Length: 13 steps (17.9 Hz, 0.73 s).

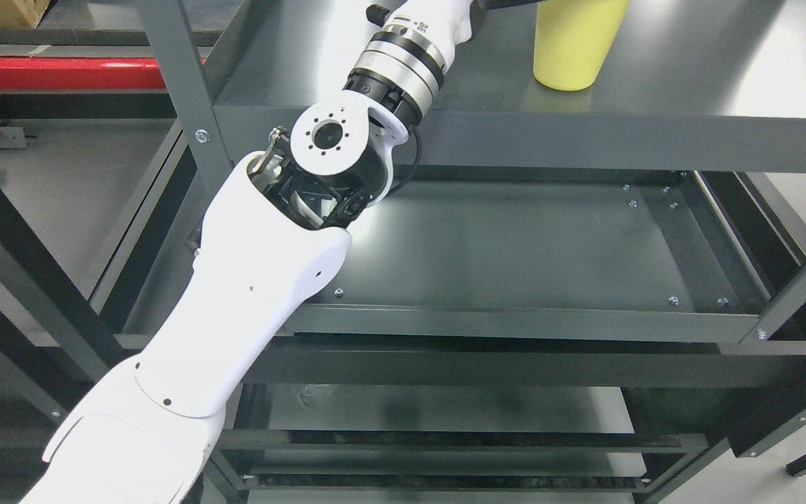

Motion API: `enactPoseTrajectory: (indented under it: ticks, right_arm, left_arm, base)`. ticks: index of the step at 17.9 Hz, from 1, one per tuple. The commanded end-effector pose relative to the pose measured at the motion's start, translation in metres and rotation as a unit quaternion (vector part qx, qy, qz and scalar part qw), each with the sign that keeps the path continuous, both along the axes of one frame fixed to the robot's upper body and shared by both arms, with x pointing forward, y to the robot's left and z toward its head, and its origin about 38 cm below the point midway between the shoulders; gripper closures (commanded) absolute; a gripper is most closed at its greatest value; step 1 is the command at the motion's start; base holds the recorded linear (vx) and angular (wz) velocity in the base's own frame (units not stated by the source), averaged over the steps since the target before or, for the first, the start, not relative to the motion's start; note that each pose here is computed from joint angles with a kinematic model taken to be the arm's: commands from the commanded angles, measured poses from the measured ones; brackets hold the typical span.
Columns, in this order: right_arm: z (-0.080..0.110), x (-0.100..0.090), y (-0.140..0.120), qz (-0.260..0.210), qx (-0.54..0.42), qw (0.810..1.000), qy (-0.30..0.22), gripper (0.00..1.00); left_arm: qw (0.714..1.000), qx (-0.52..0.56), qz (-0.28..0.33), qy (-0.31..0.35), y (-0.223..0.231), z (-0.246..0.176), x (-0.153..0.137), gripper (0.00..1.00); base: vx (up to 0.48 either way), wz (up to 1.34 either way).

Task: Place yellow IKEA cup on middle right shelf
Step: 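Set the yellow cup down on the upper shelf and release it, then open the left hand and withdraw it down from the shelf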

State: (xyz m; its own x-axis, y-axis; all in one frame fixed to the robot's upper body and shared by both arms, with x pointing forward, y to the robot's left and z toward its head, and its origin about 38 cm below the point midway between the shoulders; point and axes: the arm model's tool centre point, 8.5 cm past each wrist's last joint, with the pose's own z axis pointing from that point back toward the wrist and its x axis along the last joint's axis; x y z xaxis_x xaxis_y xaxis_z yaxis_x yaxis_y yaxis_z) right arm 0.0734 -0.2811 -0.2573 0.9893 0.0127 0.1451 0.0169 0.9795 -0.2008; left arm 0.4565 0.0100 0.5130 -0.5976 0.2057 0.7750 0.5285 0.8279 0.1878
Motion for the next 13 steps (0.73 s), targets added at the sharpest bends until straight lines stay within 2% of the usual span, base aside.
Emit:
enactPoseTrajectory:
  ticks: [1, 6, 10, 13]
  right_arm:
    - [0.000, -0.009, -0.010, -0.004, -0.006, 1.000, 0.007, 0.01]
    - [0.000, -0.009, -0.010, -0.004, -0.006, 1.000, 0.007, 0.01]
    - [0.000, -0.009, -0.010, -0.004, -0.006, 1.000, 0.007, 0.01]
    - [0.000, -0.009, -0.010, -0.004, -0.006, 1.000, 0.007, 0.01]
  left_arm:
    - [0.997, 0.000, -0.039, -0.068, 0.009, 0.018, -0.025, 0.01]
    - [0.978, 0.097, -0.159, -0.098, -0.007, 0.000, -0.043, 0.02]
    - [0.967, 0.127, -0.193, -0.104, -0.017, -0.006, -0.050, 0.04]
    - [0.953, 0.171, -0.231, -0.094, -0.039, -0.030, -0.058, 0.04]
  base:
    - [0.000, 0.00]
    - [0.000, 0.00]
    - [0.000, 0.00]
    - [0.000, 0.00]
